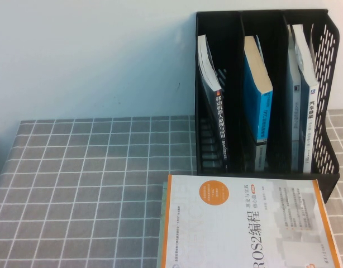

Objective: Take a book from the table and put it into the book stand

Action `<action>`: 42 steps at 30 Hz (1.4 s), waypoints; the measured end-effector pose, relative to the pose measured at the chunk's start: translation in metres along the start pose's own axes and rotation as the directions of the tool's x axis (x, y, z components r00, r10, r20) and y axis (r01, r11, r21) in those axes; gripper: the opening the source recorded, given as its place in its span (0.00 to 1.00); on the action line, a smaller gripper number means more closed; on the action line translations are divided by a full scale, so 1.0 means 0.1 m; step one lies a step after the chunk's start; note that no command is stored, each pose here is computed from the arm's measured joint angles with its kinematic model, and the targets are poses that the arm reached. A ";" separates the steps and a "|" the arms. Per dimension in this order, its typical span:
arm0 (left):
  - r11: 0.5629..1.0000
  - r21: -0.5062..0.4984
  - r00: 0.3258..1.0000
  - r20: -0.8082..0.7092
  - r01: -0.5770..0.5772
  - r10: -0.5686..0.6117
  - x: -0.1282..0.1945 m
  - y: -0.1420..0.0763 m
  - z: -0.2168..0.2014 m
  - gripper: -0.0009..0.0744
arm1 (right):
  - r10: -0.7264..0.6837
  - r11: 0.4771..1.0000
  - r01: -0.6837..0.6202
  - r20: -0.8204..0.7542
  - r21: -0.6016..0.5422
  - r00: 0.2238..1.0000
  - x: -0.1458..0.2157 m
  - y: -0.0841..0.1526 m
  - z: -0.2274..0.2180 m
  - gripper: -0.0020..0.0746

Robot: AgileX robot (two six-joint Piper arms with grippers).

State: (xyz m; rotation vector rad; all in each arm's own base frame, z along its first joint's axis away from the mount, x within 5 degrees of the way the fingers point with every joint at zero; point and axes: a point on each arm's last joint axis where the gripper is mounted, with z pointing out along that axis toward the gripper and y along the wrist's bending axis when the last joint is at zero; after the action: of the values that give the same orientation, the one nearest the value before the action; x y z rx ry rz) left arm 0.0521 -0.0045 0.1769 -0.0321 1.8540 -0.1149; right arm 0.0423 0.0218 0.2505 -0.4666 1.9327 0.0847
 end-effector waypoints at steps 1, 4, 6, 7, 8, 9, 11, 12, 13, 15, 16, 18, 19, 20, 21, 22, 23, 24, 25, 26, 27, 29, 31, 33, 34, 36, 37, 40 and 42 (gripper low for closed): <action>1.000 0.000 1.000 0.000 0.000 0.000 0.00 0.00 0.00 0.01 | 0.000 1.000 0.000 0.000 0.000 1.000 0.00 0.00 0.00 0.02; 1.000 0.000 1.000 0.000 0.000 0.000 0.00 0.00 0.00 0.01 | 0.000 1.000 0.000 0.000 0.000 1.000 0.00 0.00 0.00 0.02; 1.000 -0.001 1.000 0.000 -0.002 0.002 0.00 0.00 0.00 0.01 | 0.000 1.000 0.000 0.000 0.000 1.000 0.00 0.00 0.00 0.02; 1.000 -0.001 1.000 0.000 -0.002 0.002 0.00 0.00 0.00 0.01 | 0.000 1.000 0.000 0.000 0.000 1.000 0.00 0.00 0.00 0.02; 1.000 -0.001 1.000 0.000 -0.002 0.002 0.00 0.00 0.00 0.01 | 0.000 1.000 0.000 0.000 0.000 1.000 0.00 0.00 0.00 0.02; 1.000 -0.001 1.000 0.000 -0.002 0.002 0.00 0.00 0.00 0.01 | 0.002 1.000 -0.002 0.000 0.000 1.000 0.00 0.00 0.00 0.02; 1.000 -0.001 1.000 0.000 -0.002 0.002 0.00 0.00 0.00 0.01 | 0.000 1.000 -0.001 0.010 0.008 1.000 0.00 -0.01 0.00 0.02; 1.000 -0.001 1.000 0.000 -0.002 0.002 0.00 0.00 0.00 0.01 | 0.001 1.000 -0.002 0.025 0.017 1.000 -0.01 -0.01 0.01 0.02; 1.000 -0.001 1.000 0.000 -0.002 0.002 0.00 0.00 0.00 0.01 | -0.002 1.000 0.001 0.040 0.030 0.999 -0.02 -0.03 0.02 0.02; 1.000 -0.001 1.000 0.000 -0.002 0.002 0.00 0.00 0.00 0.01 | -0.007 0.997 0.000 0.097 0.071 0.995 -0.03 -0.06 0.05 0.02; 1.000 -0.001 1.000 0.000 -0.002 0.002 0.00 0.00 0.00 0.01 | -0.013 0.995 -0.002 0.140 0.102 0.990 -0.04 -0.09 0.07 0.02; 1.000 -0.002 1.000 0.000 -0.001 0.001 0.00 0.00 0.00 0.01 | -0.045 0.984 0.004 0.222 0.181 0.974 -0.01 -0.14 0.13 0.02; 1.000 -0.002 1.000 0.000 -0.001 0.001 0.00 0.00 0.00 0.01 | -0.071 0.976 0.017 0.244 0.217 0.967 0.04 -0.16 0.17 0.02; 1.000 -0.002 1.000 0.000 -0.001 0.001 0.00 0.00 0.00 0.01 | -0.108 0.964 0.033 0.277 0.264 0.955 0.07 -0.19 0.20 0.02; 1.000 -0.002 1.000 0.000 -0.001 0.001 0.00 0.00 0.00 0.01 | -0.134 0.953 0.038 0.307 0.301 0.942 0.12 -0.20 0.23 0.02; 1.000 -0.002 1.000 0.000 -0.001 0.001 0.00 0.00 0.00 0.01 | -0.146 0.945 0.034 0.328 0.326 0.933 0.16 -0.21 0.24 0.02; 1.000 -0.002 1.000 0.000 -0.001 0.001 0.00 0.00 0.00 0.01 | -0.142 0.939 0.013 0.352 0.344 0.925 0.21 -0.21 0.26 0.02; 1.000 -0.002 1.000 0.000 -0.001 0.001 0.00 0.00 0.00 0.01 | -0.135 0.934 -0.006 0.369 0.358 0.920 0.27 -0.21 0.27 0.02; 1.000 -0.002 1.000 0.000 -0.001 0.001 0.00 0.00 0.00 0.01 | -0.126 0.930 -0.027 0.388 0.367 0.913 0.31 -0.20 0.26 0.02; 1.000 -0.002 1.000 0.000 -0.001 0.001 0.00 0.00 0.00 0.01 | -0.123 0.925 -0.040 0.397 0.377 0.910 0.35 -0.20 0.26 0.02; 1.000 -0.002 1.000 0.000 -0.001 0.001 0.00 0.00 0.00 0.01 | -0.121 0.922 -0.044 0.395 0.385 0.911 0.38 -0.19 0.25 0.02; 1.000 -0.002 1.000 0.000 -0.001 0.001 0.00 0.00 0.00 0.01 | -0.109 0.921 -0.045 0.367 0.388 0.924 0.43 -0.19 0.25 0.02; 1.000 -0.002 1.000 0.001 -0.001 0.001 0.00 0.00 0.00 0.01 | -0.080 0.923 -0.049 0.316 0.381 0.945 0.49 -0.18 0.28 0.02; 1.000 -0.002 1.000 0.001 -0.001 0.001 0.00 0.00 0.00 0.01 | -0.021 0.931 -0.072 0.249 0.357 0.968 0.57 -0.16 0.31 0.02; 1.000 -0.002 1.000 0.001 -0.001 0.001 0.00 0.00 0.00 0.01 | 0.016 0.934 -0.092 0.215 0.344 0.976 0.61 -0.15 0.32 0.02; 1.000 -0.002 1.000 0.001 -0.001 0.001 0.00 0.00 0.00 0.01 | 0.112 0.935 -0.151 0.138 0.321 0.984 0.70 -0.13 0.34 0.02; 1.000 -0.002 1.000 0.001 -0.001 0.001 0.00 0.00 0.00 0.01 | 0.151 0.932 -0.178 0.108 0.316 0.983 0.74 -0.13 0.35 0.02; 1.000 -0.002 1.000 0.001 -0.001 0.001 0.00 0.00 0.00 0.01 | 0.211 0.920 -0.226 0.080 0.321 0.974 0.78 -0.13 0.35 0.02; 1.000 -0.002 1.000 0.001 -0.001 0.001 0.00 0.00 0.00 0.01 | 0.222 0.916 -0.236 0.081 0.325 0.972 0.78 -0.13 0.34 0.02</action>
State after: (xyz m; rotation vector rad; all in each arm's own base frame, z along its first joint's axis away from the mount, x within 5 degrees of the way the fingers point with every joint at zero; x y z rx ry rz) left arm 0.0521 -0.0043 0.1769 -0.0324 1.8532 -0.1123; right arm 0.0514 -0.0027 0.1687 -0.0104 1.9052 -0.0811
